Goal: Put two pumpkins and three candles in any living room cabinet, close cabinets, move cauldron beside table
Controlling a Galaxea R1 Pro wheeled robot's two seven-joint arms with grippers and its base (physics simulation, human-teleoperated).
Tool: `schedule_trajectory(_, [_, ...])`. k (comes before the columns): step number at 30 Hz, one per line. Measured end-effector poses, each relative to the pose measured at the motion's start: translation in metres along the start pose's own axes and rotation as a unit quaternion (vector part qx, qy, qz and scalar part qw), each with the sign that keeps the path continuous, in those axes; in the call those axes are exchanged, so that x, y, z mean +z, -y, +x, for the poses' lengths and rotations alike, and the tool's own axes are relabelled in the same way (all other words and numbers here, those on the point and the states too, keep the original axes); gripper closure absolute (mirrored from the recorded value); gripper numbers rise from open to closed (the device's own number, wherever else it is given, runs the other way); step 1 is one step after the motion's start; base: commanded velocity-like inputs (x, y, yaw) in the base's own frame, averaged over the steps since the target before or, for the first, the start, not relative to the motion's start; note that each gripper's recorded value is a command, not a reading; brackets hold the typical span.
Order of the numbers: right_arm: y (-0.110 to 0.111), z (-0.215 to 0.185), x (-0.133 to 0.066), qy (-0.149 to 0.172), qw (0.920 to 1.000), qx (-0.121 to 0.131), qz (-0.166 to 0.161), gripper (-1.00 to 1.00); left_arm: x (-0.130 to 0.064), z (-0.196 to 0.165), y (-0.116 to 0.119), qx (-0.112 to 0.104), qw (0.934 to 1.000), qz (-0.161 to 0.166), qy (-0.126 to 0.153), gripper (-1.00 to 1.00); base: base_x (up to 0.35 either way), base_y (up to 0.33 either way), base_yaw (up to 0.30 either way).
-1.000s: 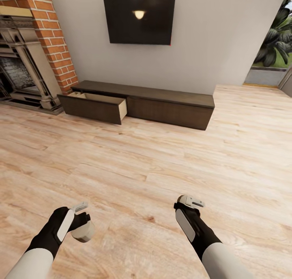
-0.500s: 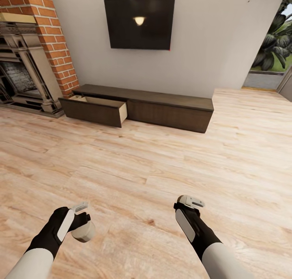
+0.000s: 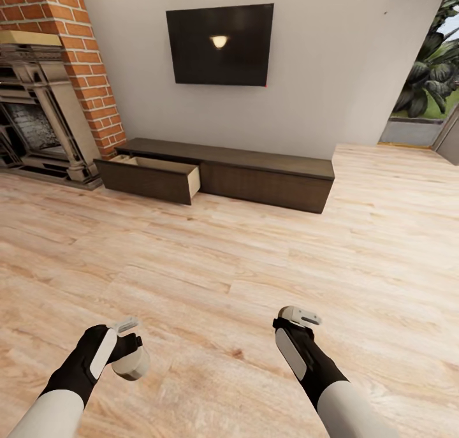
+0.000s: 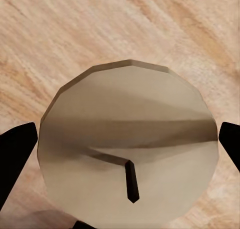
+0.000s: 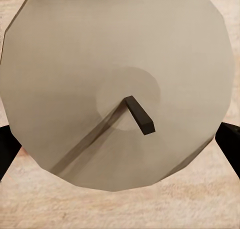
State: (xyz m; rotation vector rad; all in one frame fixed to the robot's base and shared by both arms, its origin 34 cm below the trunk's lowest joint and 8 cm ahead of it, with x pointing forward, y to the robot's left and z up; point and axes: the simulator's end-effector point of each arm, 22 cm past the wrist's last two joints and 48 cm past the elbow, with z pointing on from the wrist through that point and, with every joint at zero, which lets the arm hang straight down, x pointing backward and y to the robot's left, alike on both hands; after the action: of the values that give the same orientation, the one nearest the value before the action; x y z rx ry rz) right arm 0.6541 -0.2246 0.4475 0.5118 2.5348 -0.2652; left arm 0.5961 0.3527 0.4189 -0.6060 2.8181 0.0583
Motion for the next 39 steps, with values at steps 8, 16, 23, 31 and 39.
schedule_trajectory(8, [-0.001, -0.007, -0.005, 0.007, 1.0, 0.002, -0.002, 1.0, -0.005, -0.005, 0.001, -0.001, 1.0, 0.003, 0.006, 1.0, 0.01, 0.0, 0.0])
schedule_trajectory(16, [-0.003, -0.013, -0.01, 0.013, 0.9999, 0.004, -0.006, 1.0, -0.01, -0.008, 0.002, -0.001, 0.9999, 0.005, 0.011, 1.0, 0.099, 0.001, 0.0])
schedule_trajectory(23, [-0.005, -0.015, -0.012, 0.015, 0.9998, 0.005, -0.008, 1.0, -0.01, -0.007, 0.002, -0.001, 0.9999, 0.004, 0.011, 1.0, 0.198, 0.085, 0.0])
schedule_trajectory(31, [-0.016, -0.012, -0.016, 0.013, 0.9998, 0.007, -0.017, 1.0, -0.01, -0.007, 0.002, 0.0, 0.9999, 0.004, 0.011, 1.0, 0.264, 0.159, 0.0])
schedule_trajectory(39, [-0.037, -0.01, -0.025, 0.029, 0.9985, -0.033, -0.032, 1.0, -0.01, -0.007, 0.002, 0.0, 0.9999, 0.003, 0.011, 1.0, 0.27, 0.163, 0.0])
